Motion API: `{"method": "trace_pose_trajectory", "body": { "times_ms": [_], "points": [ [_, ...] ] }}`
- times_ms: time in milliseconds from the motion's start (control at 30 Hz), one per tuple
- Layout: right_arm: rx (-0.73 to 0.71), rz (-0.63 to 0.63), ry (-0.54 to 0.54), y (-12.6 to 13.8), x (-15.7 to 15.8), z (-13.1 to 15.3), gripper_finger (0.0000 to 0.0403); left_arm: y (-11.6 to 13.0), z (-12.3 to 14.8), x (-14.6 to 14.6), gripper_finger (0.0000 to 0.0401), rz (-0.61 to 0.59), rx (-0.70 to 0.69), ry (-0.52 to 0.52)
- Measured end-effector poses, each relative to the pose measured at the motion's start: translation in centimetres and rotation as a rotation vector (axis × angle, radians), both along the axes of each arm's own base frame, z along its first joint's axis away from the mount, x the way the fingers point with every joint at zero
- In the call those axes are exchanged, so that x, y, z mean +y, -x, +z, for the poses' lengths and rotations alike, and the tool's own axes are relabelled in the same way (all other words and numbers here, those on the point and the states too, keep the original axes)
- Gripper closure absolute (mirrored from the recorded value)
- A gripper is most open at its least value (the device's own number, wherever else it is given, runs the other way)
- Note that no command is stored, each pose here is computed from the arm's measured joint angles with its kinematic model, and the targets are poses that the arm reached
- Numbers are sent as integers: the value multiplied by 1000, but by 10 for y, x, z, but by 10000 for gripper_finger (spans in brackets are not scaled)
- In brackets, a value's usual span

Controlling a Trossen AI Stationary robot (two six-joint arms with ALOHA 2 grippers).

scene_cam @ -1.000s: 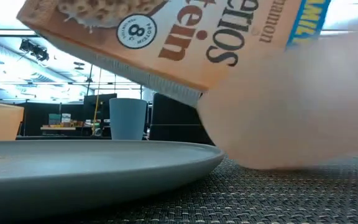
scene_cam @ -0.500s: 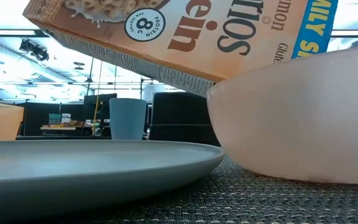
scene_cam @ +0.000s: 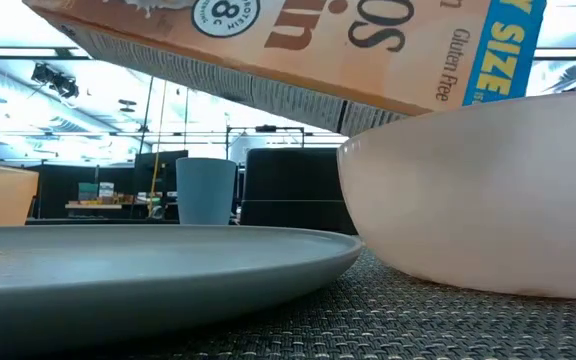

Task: Arrange a breakfast setting
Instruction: Pour the cereal from the cereal box into the light orange bowl

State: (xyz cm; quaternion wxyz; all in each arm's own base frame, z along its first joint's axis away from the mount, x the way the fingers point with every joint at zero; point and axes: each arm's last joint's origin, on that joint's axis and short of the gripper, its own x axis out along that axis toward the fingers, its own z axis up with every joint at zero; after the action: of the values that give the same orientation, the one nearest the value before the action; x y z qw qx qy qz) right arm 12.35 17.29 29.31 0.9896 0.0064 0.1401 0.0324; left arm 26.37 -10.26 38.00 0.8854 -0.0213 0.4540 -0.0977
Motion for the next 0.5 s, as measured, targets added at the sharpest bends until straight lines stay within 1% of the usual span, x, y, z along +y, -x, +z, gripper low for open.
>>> {"method": "trace_pose_trajectory", "body": {
  "times_ms": [167, 500],
  "points": [
    [-2, 10, 0, 1, -1, 1, 252, 1, -1, 1, 228, -11, 19, 18],
    [-16, 8, 0, 3, -5, 5, 252, -1, 0, 4, 227, -5, 15, 29]
  ]
}}
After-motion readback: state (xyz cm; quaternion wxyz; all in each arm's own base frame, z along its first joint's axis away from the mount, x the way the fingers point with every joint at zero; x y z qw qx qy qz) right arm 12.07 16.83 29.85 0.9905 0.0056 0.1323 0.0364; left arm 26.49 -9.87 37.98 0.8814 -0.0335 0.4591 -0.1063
